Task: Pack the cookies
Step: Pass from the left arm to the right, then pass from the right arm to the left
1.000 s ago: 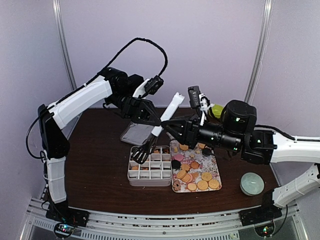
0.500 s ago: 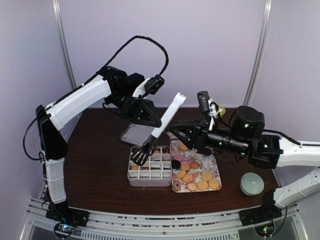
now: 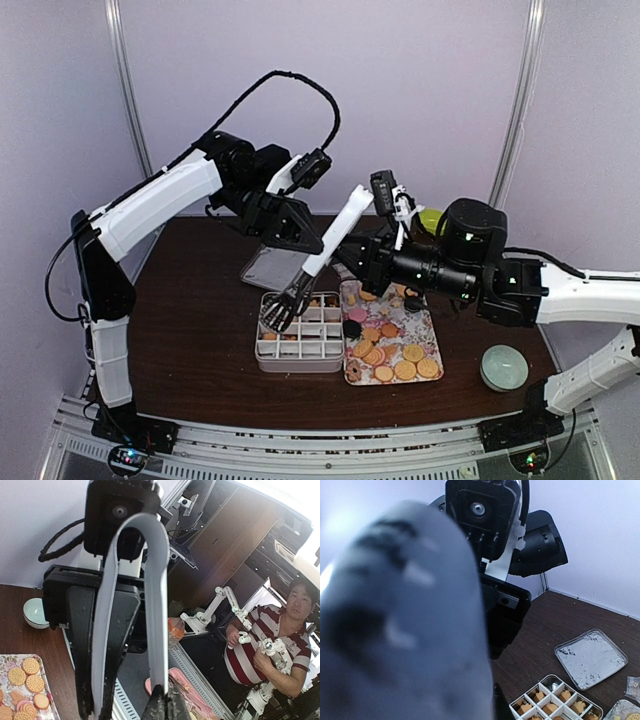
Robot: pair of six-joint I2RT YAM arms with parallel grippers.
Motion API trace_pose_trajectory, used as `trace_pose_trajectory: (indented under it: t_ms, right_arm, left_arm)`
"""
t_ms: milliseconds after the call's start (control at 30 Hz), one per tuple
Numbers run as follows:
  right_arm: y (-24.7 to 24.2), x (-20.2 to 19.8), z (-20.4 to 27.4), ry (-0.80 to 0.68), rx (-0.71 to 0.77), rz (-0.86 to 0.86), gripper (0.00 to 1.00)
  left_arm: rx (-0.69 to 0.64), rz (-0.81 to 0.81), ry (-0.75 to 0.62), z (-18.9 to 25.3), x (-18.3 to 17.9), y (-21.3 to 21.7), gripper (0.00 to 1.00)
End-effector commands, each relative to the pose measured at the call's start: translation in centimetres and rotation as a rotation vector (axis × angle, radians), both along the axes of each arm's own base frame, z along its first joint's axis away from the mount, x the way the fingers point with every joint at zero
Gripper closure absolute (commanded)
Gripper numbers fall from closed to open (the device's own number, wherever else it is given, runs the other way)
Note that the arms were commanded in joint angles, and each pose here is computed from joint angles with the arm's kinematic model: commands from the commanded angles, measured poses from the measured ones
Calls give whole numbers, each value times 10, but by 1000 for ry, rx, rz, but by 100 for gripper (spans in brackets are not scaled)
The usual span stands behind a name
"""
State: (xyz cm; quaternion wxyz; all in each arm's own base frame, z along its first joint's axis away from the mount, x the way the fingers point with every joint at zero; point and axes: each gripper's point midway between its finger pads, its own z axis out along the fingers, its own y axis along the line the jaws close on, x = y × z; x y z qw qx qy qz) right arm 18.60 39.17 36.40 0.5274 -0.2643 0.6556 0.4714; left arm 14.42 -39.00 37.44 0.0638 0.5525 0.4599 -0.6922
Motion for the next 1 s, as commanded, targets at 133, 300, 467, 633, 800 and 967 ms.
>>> trace_pose_trajectory:
  t_ms: [133,300,467,633,800,967]
  right_arm:
    - [-30,10,24,-51,24,-126,100]
    - [-42,12,39,-90,27,-167,100]
    - [-37,15,34,-94,-11,-171,100]
    - [-29,18,29,-88,-36,-167,100]
    - [-24,11,27,-79,-41,-118,100]
    - [-22,-1,15,-47,-62,-33,100]
  left_arm:
    - [-112,17,-34,17,-2,16,50]
    - [30,16,-120,-39,-5,23,54]
    - [80,5,-132,-60,-9,28,61]
    - [105,4,-149,-68,-6,27,88]
    - [117,14,-208,-66,-2,30,100]
    - [123,62,-276,-59,10,36,100]
